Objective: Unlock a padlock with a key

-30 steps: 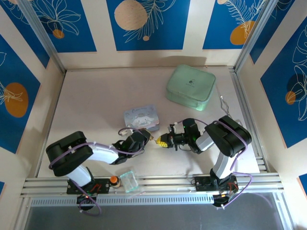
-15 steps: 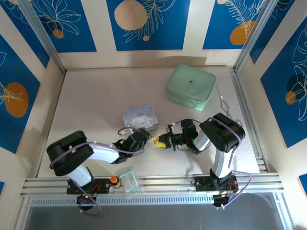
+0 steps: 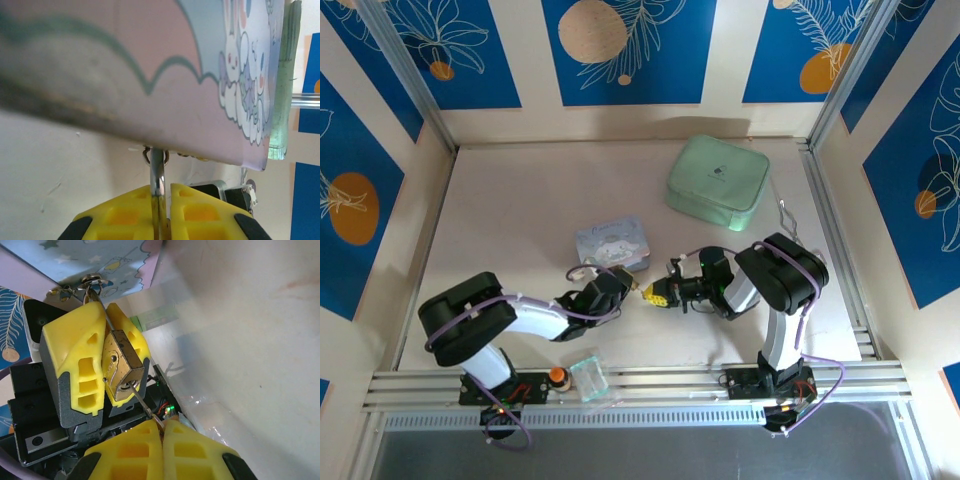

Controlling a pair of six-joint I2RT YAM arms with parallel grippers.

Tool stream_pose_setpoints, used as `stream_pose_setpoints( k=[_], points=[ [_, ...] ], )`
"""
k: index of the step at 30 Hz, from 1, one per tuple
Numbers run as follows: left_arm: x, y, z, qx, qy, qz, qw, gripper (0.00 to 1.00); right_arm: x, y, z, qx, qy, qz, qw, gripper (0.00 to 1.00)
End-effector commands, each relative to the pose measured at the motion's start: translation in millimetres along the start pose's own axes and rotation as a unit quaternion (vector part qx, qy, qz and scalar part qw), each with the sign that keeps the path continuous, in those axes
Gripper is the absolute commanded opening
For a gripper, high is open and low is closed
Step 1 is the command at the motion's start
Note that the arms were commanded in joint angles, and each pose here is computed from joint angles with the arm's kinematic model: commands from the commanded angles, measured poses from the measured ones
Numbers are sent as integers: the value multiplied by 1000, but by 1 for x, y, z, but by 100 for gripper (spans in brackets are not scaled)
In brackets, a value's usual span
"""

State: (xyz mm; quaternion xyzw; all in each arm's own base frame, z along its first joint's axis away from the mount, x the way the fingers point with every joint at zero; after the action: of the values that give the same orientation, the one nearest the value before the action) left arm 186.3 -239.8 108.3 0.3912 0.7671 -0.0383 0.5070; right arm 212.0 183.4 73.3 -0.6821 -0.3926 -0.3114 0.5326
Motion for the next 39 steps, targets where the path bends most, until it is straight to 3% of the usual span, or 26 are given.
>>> stream_pose_setpoints(
  k=[1,18,31,39],
  points=[
    [-28,-19,-10,113,-79,-24,990,0,25,14,4,-24,33,-62,997,2],
    [-31,-22,-4,115,-56,24,991,0,35,13,8,-27,53,-64,996,2],
    [-45,-24,-8,135,-114,-13,984,0,42,23,24,-33,45,-72,996,1],
    [-46,-23,-14,145,-143,-35,978,0,32,32,13,-46,35,-66,996,1]
  ],
)
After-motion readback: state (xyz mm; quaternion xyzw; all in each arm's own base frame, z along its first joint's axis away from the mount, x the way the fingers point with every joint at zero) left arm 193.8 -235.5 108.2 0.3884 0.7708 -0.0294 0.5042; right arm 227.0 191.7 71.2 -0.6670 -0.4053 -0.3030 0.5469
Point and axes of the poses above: each hand's point on the last joint's axis, 136 mm out from that joint toward the fingers, its own z axis out along the fingers, its own x axis along the line the jaws close on, y = z × x, the point moved 10 cm from there along -z, back along the fingers, and after that the axes turned 14 degrees about z, right-handed, at the moved point
